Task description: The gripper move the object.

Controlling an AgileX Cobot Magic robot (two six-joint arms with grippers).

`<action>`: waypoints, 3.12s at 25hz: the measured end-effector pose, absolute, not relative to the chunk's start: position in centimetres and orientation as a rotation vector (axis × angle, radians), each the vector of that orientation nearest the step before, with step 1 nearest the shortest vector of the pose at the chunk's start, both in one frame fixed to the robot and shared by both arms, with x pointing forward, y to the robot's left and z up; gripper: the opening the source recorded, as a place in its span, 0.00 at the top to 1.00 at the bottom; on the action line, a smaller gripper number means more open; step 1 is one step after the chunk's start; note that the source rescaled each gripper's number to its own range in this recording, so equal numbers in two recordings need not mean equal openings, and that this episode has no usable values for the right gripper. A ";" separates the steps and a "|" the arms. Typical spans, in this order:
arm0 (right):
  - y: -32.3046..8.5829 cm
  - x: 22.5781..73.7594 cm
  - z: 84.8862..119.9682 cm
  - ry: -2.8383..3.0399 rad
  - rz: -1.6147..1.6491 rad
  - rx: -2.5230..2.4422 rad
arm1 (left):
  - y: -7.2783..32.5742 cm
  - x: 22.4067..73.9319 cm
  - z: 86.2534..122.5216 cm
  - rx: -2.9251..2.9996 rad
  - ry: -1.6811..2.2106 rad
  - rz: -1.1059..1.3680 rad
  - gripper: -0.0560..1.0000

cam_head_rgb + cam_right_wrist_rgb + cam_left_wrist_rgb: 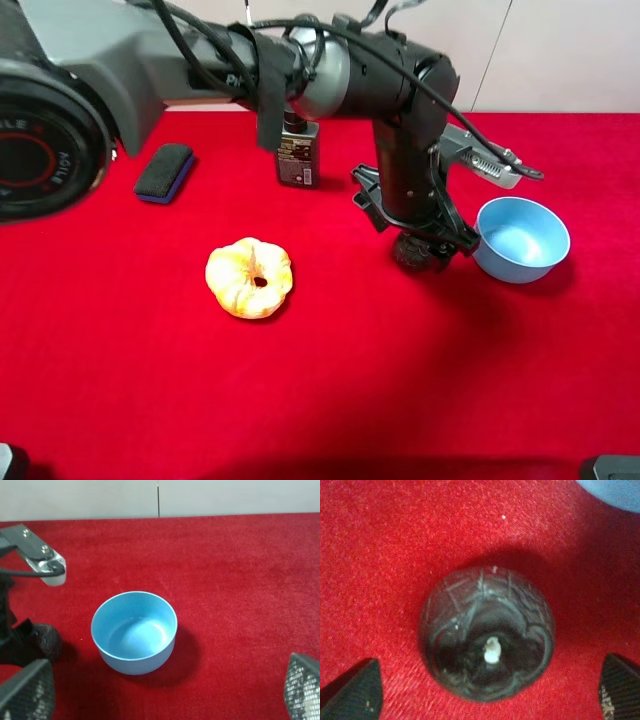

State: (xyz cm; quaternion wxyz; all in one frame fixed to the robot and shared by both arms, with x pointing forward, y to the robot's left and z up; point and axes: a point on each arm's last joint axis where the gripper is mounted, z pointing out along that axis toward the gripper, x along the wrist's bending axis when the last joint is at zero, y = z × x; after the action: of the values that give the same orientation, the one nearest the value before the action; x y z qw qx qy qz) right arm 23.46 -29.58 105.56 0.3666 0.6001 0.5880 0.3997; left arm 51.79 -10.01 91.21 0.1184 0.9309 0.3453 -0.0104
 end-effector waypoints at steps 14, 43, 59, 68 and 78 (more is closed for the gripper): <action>-29.6 23.5 105.6 1.511 1.027 1.542 | -8.1 50.6 96.4 2.893 1.014 -0.073 0.34; -29.6 23.5 105.6 1.511 1.027 1.542 | 0.1 44.9 106.8 2.804 1.009 -0.013 0.34; -29.6 23.5 105.6 1.511 1.027 1.542 | 11.2 36.9 111.0 2.721 0.950 0.028 0.10; -29.6 23.5 105.6 1.511 1.027 1.542 | 16.8 33.0 112.5 2.605 0.887 0.087 0.01; -29.6 23.5 105.6 1.511 1.027 1.542 | 20.8 32.1 113.6 2.496 0.932 0.274 0.00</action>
State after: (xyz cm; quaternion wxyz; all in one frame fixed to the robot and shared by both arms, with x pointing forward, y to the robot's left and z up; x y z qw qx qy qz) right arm 23.46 -29.58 105.56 0.3666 0.6001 0.5880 0.3997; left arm 32.08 20.79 113.59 0.2297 0.9070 0.3387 0.0995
